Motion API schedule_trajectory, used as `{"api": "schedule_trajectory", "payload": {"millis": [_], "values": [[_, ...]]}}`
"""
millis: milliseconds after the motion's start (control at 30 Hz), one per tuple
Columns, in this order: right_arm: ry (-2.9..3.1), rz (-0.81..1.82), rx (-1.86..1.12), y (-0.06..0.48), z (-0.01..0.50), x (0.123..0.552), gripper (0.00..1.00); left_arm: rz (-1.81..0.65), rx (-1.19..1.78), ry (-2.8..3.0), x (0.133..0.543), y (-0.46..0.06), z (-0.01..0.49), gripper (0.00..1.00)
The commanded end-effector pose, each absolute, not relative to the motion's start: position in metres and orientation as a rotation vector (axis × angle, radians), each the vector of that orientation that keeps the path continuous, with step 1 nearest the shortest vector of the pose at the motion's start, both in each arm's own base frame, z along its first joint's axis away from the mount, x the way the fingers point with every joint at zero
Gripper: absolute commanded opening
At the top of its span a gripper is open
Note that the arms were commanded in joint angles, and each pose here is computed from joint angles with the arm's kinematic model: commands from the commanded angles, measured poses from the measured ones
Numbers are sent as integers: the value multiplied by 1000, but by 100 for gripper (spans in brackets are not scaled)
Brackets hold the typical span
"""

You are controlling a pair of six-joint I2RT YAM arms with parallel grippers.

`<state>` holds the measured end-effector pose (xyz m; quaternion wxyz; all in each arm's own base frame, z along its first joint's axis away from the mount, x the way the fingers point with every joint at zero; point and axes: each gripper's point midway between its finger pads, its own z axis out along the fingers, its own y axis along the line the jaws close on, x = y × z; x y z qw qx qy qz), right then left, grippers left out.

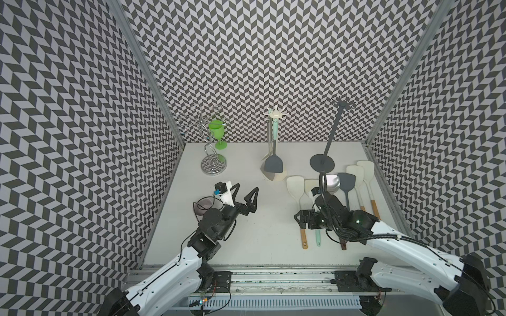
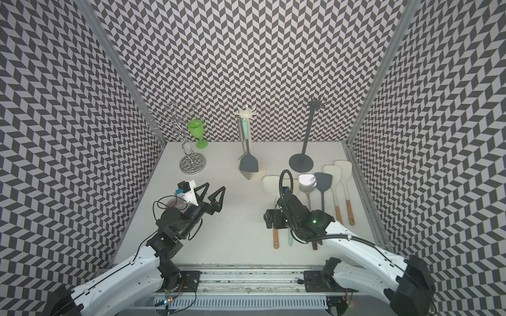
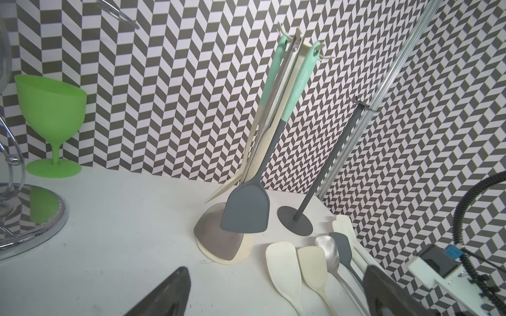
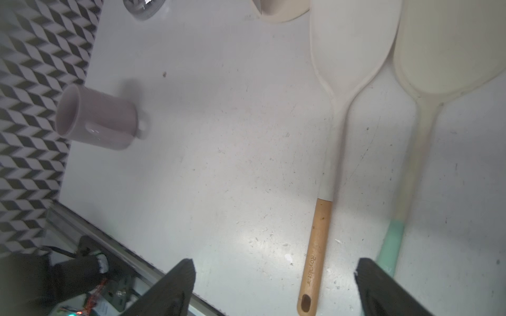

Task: Take the spatula off the kitchen utensil rack
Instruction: Adjust the spatula at the center of the board, then adjust the spatula on the rack.

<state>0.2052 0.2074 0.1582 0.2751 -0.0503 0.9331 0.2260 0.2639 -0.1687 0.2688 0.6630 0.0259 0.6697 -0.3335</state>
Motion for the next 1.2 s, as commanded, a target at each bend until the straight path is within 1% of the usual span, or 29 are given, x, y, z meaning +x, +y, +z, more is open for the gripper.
{"api": "schedule_trajectory", "payload": {"millis": [0, 200, 333, 467, 633, 700, 800, 833, 900, 1000, 1067, 1167], "values": [[2453, 570, -90, 190, 192, 203, 100, -761, 37, 1472, 257, -161, 276, 100], [2280, 672, -71, 182, 252, 202, 100, -802, 2, 1412, 246, -151, 285, 100], [2124, 794, -161, 197, 289, 203, 100, -794, -15, 1404, 245, -147, 283, 100], [2024, 772, -242, 216, 307, 225, 99, -794, -8, 1428, 250, -152, 280, 100], [1933, 738, -381, 259, 303, 265, 80, -792, 8, 1473, 258, -161, 269, 100], [1896, 775, -394, 270, 301, 293, 72, -799, 28, 1493, 261, -167, 266, 100], [1884, 858, -380, 271, 292, 342, 51, -806, 49, 1524, 265, -175, 262, 100], [1882, 861, -363, 267, 289, 358, 47, -804, 58, 1530, 266, -177, 261, 100], [1903, 855, -331, 260, 276, 396, 42, -795, 68, 1538, 268, -179, 259, 100], [1972, 847, -286, 252, 248, 446, 36, -753, 75, 1549, 272, -177, 255, 100], [2051, 855, -263, 249, 224, 475, 30, -715, 67, 1564, 276, -174, 250, 100], [2154, 880, -258, 254, 191, 506, 26, -686, 51, 1587, 281, -172, 242, 100]]}}
